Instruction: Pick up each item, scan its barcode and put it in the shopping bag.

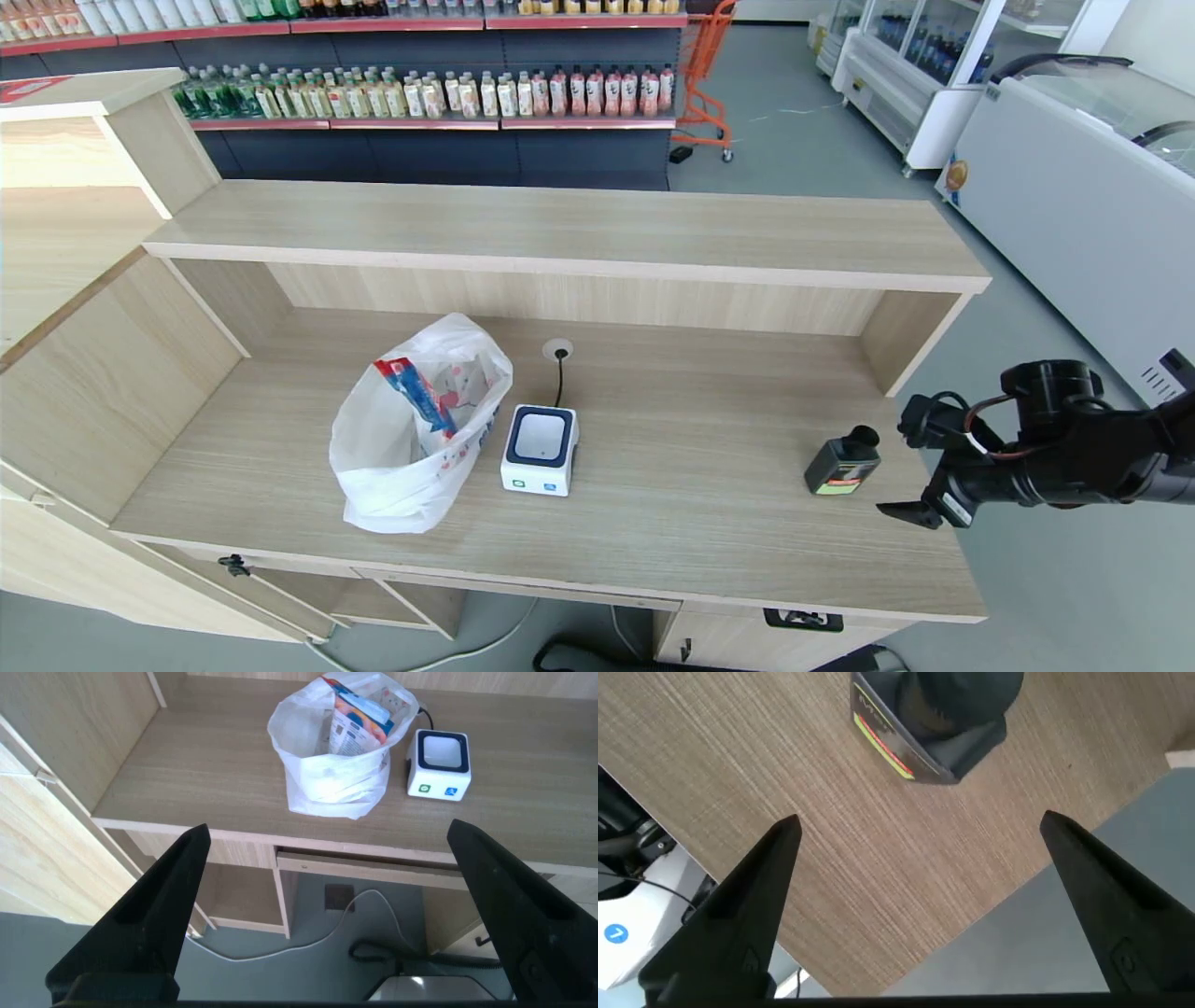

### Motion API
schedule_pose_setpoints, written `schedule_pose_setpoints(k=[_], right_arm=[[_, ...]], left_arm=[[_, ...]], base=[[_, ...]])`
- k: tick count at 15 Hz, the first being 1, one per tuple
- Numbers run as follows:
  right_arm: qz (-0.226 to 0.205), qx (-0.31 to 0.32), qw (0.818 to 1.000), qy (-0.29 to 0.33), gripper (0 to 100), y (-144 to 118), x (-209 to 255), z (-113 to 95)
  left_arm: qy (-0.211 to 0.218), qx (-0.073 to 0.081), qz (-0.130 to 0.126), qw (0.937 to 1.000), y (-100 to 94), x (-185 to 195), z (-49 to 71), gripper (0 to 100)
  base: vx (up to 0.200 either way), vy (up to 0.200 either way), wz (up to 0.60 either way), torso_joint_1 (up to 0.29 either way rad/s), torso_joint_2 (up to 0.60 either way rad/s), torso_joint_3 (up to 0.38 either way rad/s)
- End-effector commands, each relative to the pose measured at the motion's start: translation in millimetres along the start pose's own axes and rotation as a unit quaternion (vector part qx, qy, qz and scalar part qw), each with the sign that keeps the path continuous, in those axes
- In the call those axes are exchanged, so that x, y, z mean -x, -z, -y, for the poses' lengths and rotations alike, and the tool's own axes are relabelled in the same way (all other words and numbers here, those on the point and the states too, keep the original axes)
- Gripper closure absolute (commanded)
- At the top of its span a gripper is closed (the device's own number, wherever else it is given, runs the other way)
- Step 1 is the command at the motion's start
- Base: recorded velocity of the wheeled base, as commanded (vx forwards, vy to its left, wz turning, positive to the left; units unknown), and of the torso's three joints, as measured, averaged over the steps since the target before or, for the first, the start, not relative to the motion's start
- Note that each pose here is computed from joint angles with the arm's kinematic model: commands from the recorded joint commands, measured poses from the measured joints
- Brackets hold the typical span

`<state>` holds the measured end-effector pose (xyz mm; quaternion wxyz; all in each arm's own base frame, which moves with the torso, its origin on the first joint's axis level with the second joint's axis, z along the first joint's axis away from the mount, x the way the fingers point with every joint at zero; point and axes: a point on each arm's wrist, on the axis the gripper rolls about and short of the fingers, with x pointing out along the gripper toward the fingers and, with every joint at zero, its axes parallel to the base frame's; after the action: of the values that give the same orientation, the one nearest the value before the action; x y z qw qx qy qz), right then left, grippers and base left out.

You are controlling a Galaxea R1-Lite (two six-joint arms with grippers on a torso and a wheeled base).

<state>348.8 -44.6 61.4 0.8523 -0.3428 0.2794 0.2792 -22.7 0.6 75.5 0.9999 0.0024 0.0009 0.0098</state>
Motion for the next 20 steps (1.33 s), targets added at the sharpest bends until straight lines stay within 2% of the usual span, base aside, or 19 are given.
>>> schedule_pose_setpoints(k=[1,10,11,16,18,20], right_arm=[[0.002,0.004,1.0,-0.014,0,-1,-18,-1],[0.023,0.008,0.999,-0.035,0,-22,-50,-7],[0.024,0.008,0.999,-0.036,100,-23,-51,-6],[0.024,0.007,0.999,-0.045,100,-26,-49,-15],[0.042,0.01,0.999,-0.027,100,-27,-39,-18],[0.079,-0.041,0.996,-0.01,100,-29,-16,-23]], left_arm=[[0.0,0.0,0.0,1.0,0.0,0,0.0,0],[0.0,0.0,0.0,1.0,0.0,0,0.0,0],[0.0,0.0,0.0,1.0,0.0,0,0.0,0],[0.0,0.0,0.0,1.0,0.0,0,0.0,0],[0.0,0.0,0.0,1.0,0.0,0,0.0,0],[0.0,0.0,0.0,1.0,0.0,0,0.0,0]], base=[[0.0,0.0,0.0,0.0,0.0,0.0],[0.0,0.0,0.0,0.0,0.0,0.0],[0.0,0.0,0.0,0.0,0.0,0.0],[0.0,0.0,0.0,0.0,0.0,0.0],[0.0,0.0,0.0,0.0,0.0,0.0],[0.0,0.0,0.0,0.0,0.0,0.0]])
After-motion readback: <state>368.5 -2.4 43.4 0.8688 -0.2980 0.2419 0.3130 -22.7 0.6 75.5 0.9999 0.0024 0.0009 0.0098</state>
